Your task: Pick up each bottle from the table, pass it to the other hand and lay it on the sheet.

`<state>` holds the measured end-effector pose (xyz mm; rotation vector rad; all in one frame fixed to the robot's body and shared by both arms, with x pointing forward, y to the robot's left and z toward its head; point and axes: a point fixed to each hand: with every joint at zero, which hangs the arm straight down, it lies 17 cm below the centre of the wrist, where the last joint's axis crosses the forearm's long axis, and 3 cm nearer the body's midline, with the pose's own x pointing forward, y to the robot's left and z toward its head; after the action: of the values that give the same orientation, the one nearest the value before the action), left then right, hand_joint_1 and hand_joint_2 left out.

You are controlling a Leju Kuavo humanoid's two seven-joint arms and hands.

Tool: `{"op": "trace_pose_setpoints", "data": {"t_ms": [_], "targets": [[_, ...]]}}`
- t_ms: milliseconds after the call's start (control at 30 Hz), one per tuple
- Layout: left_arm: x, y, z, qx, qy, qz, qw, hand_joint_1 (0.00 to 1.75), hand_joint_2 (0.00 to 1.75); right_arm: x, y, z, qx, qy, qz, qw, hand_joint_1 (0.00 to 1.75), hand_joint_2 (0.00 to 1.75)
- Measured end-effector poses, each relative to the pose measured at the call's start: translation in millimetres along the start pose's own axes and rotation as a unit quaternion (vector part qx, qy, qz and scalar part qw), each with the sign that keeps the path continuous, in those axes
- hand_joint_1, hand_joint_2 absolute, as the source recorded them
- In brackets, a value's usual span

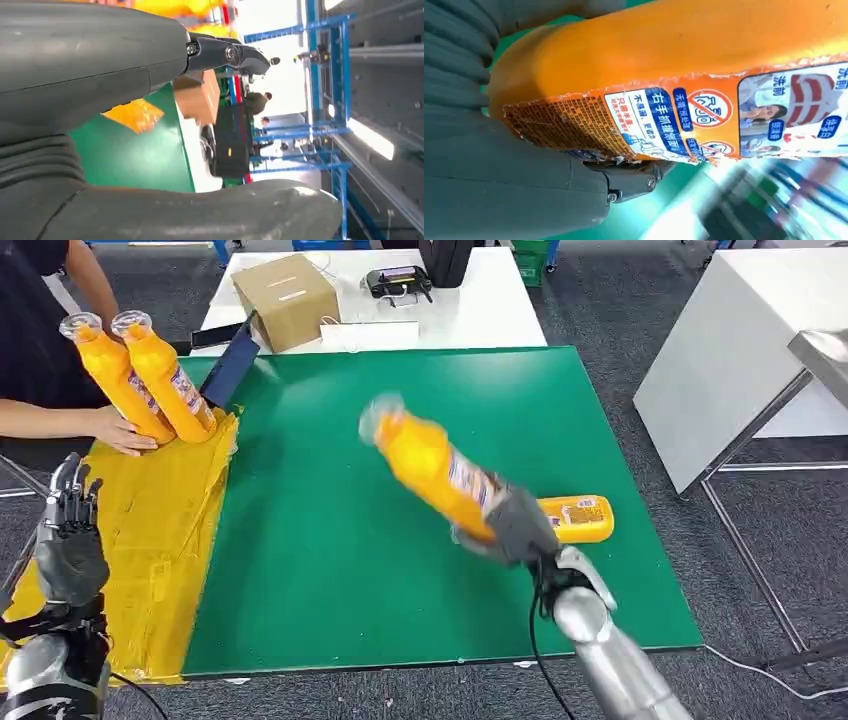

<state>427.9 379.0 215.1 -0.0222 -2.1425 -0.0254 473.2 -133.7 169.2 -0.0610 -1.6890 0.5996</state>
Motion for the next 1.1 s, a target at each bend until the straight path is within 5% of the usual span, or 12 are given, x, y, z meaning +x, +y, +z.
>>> {"op": "trace_pose_setpoints", "data": {"t_ms": [633,700,733,967,1100], "targets": [[1.6,14.5,2.4,0.016,0.0,-0.009,1.0,0.0,0.0,37.2,-0.4,-11.9,-0.014,-0.035,-0.032,0.999,1.75,1.75],[3.8,16.1,0.1,0.016,-0.001,0.002,1.0,0.0,0.0,70.8,-10.8,-21.2,-0.037,-0.08,-0.066,0.994,1.75,1.75],[12.1,5.6,-16.0,0.01,-0.017,0.028,0.999,0.0,1.75,136.9,-22.0,-48.5,-0.042,-0.13,-0.076,0.988,1.75,1.75],[12.7,-28.5,-23.7,-0.021,0.001,0.111,0.994,0.0,1.75,144.5,-16.5,-49.9,-0.039,-0.137,-0.076,0.987,1.75,1.75],[20.1,-78.7,-19.1,-0.028,0.014,0.136,0.99,0.0,1.75,113.4,-19.8,-13.3,-0.04,-0.132,-0.07,0.988,1.75,1.75]]}}
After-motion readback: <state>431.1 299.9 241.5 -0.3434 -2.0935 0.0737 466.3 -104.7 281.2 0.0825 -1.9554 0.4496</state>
